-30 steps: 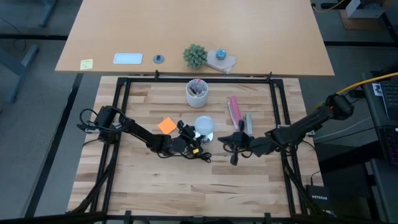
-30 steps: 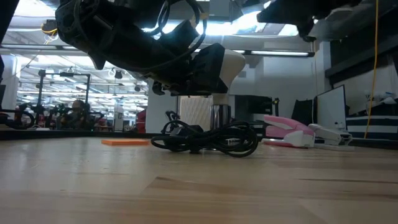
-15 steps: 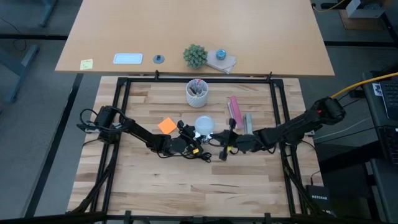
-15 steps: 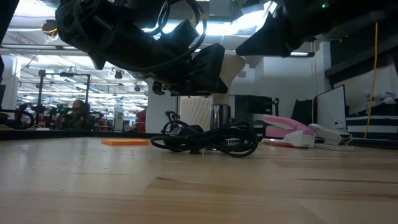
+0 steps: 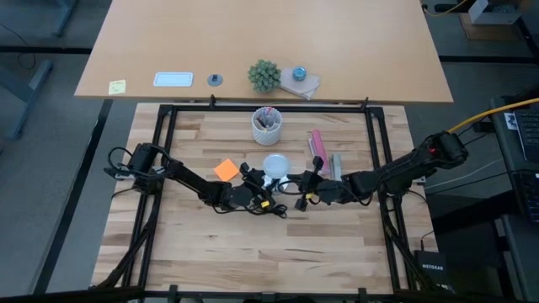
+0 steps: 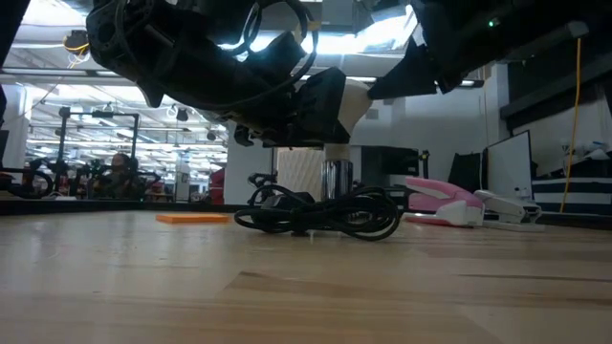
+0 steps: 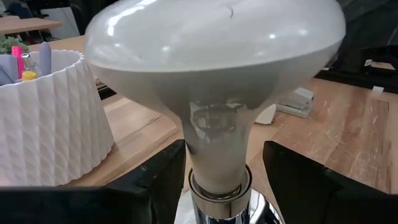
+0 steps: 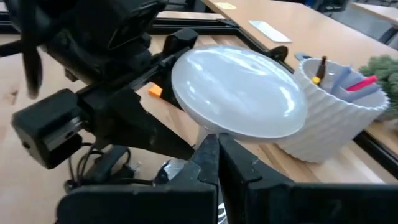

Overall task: Screw lightbulb
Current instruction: Remove the lightbulb from the lamp

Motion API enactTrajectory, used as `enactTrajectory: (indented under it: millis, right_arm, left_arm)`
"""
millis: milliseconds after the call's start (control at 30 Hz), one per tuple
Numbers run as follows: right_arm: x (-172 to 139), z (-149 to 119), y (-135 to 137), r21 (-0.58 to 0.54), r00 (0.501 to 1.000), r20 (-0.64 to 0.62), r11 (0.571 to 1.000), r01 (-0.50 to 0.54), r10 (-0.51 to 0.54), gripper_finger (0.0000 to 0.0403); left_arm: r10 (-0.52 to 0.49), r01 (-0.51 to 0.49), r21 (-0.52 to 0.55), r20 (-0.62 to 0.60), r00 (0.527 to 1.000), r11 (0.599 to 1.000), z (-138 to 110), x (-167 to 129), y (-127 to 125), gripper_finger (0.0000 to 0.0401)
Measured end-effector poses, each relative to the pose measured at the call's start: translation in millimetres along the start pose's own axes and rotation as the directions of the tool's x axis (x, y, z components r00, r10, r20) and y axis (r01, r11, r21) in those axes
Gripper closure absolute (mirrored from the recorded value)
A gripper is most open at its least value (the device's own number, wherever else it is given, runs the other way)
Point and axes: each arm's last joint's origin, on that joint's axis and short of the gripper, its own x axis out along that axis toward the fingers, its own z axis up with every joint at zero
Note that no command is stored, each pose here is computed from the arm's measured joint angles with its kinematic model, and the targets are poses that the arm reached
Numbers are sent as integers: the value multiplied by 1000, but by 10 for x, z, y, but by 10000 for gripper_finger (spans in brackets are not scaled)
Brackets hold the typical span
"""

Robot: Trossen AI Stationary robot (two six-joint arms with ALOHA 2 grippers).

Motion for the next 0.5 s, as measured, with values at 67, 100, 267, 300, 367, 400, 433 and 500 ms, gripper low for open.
enactTrajectory:
  millis: [67, 100, 267, 300, 367, 400, 433, 500]
  right_arm:
    - [0, 0, -6, -1, 1000, 2, 1000, 19, -19, 400]
    - [0, 0, -8, -1, 1000, 3, 1000, 26, -26, 400]
    - [61, 9, -95, 11, 998, -2, 998, 65, -65, 400]
    - [78, 11, -119, 14, 997, -5, 997, 73, -73, 400]
    - [113, 14, -167, 22, 997, -11, 997, 78, -78, 400]
    - [129, 15, -190, 25, 997, -14, 996, 80, -80, 400]
    - [143, 16, -210, 28, 997, -17, 996, 82, -82, 400]
    - [169, 19, -249, 34, 996, -21, 996, 87, -87, 400]
  left_arm:
    - [0, 0, 0, 0, 1000, 1000, 0, 0, 0, 196]
    - [0, 0, 0, 0, 1000, 1000, 0, 0, 0, 196]
    - [4, -4, 0, 1, 1000, 1000, -1, 1, 1, 196]
    - [5, -5, 0, 1, 1000, 1000, -1, 1, 2, 196]
    - [7, -7, 0, 1, 1000, 1000, -1, 2, 4, 196]
    - [7, -7, 0, 1, 1000, 1000, -1, 3, 4, 196]
    - [7, -7, 0, 0, 1000, 1000, 0, 8, 8, 196]
    - [5, -5, -1, -1, 1000, 1000, 1, 14, 13, 196]
